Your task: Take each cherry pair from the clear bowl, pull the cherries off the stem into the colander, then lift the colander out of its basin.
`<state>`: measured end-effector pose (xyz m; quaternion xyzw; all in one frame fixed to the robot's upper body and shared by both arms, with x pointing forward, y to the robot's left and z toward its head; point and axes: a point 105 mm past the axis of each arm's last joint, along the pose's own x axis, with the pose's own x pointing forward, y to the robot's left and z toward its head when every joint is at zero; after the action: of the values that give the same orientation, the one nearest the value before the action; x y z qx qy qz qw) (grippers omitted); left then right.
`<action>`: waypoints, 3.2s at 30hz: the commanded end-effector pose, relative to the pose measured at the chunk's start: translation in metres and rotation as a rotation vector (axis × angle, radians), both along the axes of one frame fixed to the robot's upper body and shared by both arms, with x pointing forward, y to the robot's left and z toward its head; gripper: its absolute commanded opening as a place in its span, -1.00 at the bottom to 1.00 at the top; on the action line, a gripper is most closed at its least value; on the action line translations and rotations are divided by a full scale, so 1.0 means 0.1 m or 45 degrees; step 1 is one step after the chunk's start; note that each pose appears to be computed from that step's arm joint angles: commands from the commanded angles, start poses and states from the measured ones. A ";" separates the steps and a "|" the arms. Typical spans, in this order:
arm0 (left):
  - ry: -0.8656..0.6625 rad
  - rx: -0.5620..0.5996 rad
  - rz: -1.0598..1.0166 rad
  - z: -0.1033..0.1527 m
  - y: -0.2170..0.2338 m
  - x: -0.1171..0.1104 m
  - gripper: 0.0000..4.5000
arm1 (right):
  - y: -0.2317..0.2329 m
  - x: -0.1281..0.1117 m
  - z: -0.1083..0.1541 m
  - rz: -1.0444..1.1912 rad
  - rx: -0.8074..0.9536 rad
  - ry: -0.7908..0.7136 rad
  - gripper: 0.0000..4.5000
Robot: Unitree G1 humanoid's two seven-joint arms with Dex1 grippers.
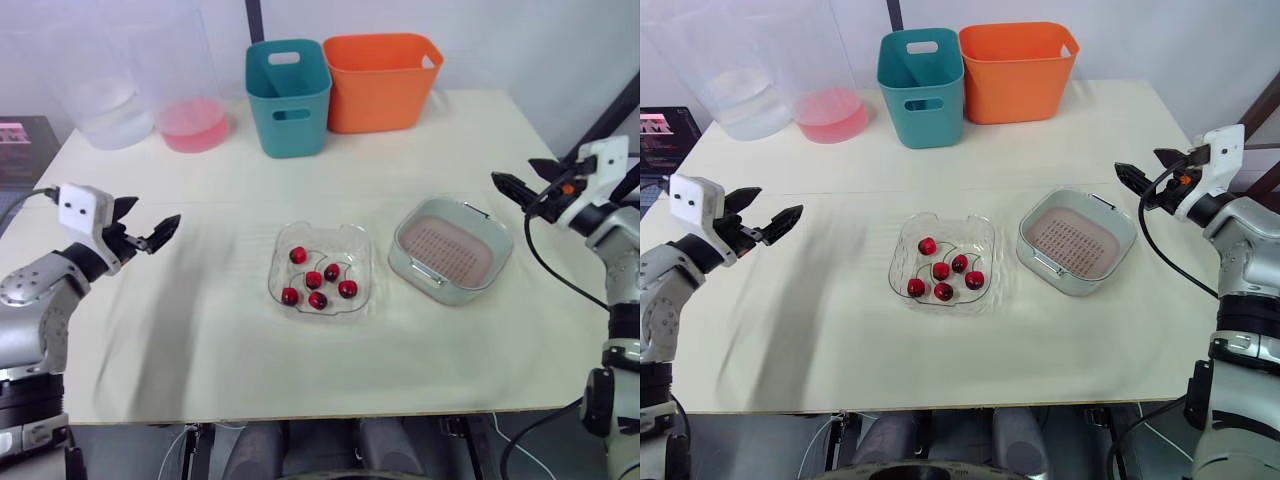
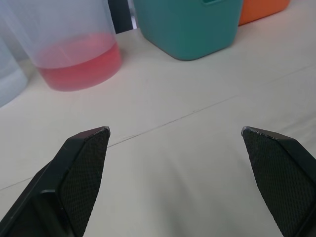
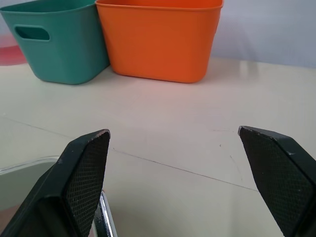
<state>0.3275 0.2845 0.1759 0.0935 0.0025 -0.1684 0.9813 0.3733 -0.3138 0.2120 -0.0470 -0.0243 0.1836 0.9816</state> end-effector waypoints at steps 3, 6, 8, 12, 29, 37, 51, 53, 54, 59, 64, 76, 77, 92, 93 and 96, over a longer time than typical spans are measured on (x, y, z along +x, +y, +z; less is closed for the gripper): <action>-0.074 0.029 0.026 0.14 0.07 -0.01 1.00 | 0.00 -0.04 0.22 0.003 -0.009 -0.103 0.97; -0.070 0.027 0.019 0.14 0.06 -0.01 1.00 | 0.00 -0.04 0.21 0.004 -0.009 -0.102 0.97; -0.065 0.025 0.009 0.13 0.05 -0.01 1.00 | 0.00 -0.04 0.22 0.004 -0.010 -0.101 0.97; -0.063 0.017 0.000 0.12 0.04 -0.02 1.00 | -0.01 -0.04 0.22 0.006 -0.012 -0.099 0.97; -0.058 0.007 -0.009 0.13 0.03 -0.02 1.00 | 0.06 -0.04 0.30 0.013 -0.012 -0.072 0.97; -0.037 0.062 -0.193 0.49 -0.07 -0.13 1.00 | 0.90 -0.09 0.70 0.318 -0.097 0.188 0.97; 0.388 0.139 -0.720 0.22 -0.79 -0.84 1.00 | 2.53 -0.82 -0.19 0.930 -0.358 0.785 0.61; 0.405 0.140 -0.719 0.16 -0.81 -0.87 1.00 | 2.62 -0.82 -0.26 0.926 -0.452 0.758 0.21; 0.408 0.141 -0.717 0.14 -0.82 -0.88 1.00 | 2.66 -0.81 -0.27 0.930 -0.491 0.735 0.21; 0.405 0.131 -0.723 0.12 -0.84 -0.89 1.00 | 2.86 -0.84 -0.39 0.982 -0.603 0.702 0.21; 0.404 0.131 -0.732 0.10 -0.84 -0.87 1.00 | 2.93 -0.76 -0.58 0.980 -0.736 0.664 0.21; 0.382 0.118 -0.751 0.09 -0.90 -0.84 1.00 | 2.96 -0.61 -0.70 1.024 -0.937 0.607 0.21; 0.381 0.117 -0.752 0.08 -0.90 -0.84 1.00 | 2.96 -0.61 -0.71 1.028 -0.943 0.609 0.21; 0.329 0.079 -0.743 0.07 -0.97 -0.83 1.00 | 2.95 -0.45 -0.91 1.010 -1.082 0.595 -0.36; 0.325 0.077 -0.743 0.08 -0.97 -0.83 1.00 | 2.95 -0.44 -0.91 1.011 -1.086 0.593 -0.59; 0.317 0.071 -0.739 0.08 -0.97 -0.82 1.00 | 2.94 -0.44 -0.89 1.015 -1.090 0.584 -0.90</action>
<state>0.2463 0.1917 0.1771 0.0821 0.1189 -0.4452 0.8837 0.3274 -0.0214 0.1169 -0.3768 0.2572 0.5352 0.7109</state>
